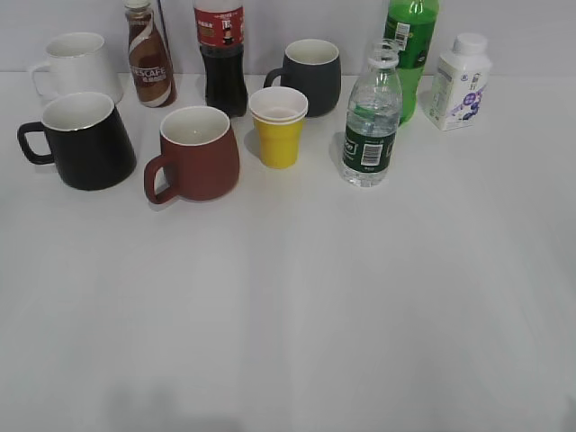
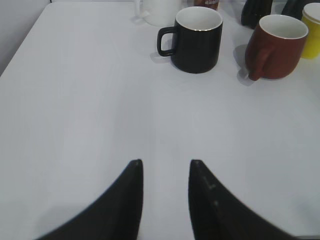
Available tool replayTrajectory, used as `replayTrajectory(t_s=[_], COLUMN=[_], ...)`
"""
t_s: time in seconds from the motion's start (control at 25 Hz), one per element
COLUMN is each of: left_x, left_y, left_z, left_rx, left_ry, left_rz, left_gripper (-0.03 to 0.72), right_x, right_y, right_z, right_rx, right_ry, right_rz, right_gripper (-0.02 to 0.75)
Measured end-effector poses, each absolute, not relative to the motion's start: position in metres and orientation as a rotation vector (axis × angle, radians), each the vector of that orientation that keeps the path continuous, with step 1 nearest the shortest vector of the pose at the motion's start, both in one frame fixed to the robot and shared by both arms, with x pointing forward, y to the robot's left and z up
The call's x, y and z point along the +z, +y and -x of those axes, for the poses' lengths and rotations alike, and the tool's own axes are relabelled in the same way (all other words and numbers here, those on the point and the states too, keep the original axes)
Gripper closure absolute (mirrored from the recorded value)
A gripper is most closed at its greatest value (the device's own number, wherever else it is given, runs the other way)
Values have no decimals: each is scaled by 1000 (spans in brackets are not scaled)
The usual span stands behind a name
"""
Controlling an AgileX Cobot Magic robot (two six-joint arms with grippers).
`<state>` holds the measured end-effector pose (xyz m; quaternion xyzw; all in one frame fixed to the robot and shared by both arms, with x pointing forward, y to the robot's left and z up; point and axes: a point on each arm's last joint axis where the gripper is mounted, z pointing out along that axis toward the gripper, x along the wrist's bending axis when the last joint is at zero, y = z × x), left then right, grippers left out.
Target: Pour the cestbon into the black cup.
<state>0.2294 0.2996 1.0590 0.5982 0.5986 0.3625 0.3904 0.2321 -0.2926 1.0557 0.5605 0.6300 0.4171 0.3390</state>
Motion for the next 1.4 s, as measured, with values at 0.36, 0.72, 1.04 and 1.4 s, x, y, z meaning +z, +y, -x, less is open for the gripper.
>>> replayTrajectory(t_s=[0.36,0.72,1.04,1.4], left_x=[1059,1118,1105,994], left_y=[299,298,301,300], left_z=[-229,-248,-332,-460], left_rx=[920,1164,1260,1161], left_ry=[1521,1116,1061,1269], left_rz=[-1520,-1076,-1022,-1233], left_gripper=[452,451,447,396], right_x=[1056,1056,1056,1056], right_y=[-293,-293,-293,-292], right_z=[-232,-232,-232,-232], right_rx=[1086,1086,1086,1088], right_ry=[1641,1641,1641,1641], right_rz=[-1460,-1460,-1460,-1460], right_gripper=[218,218,218,218])
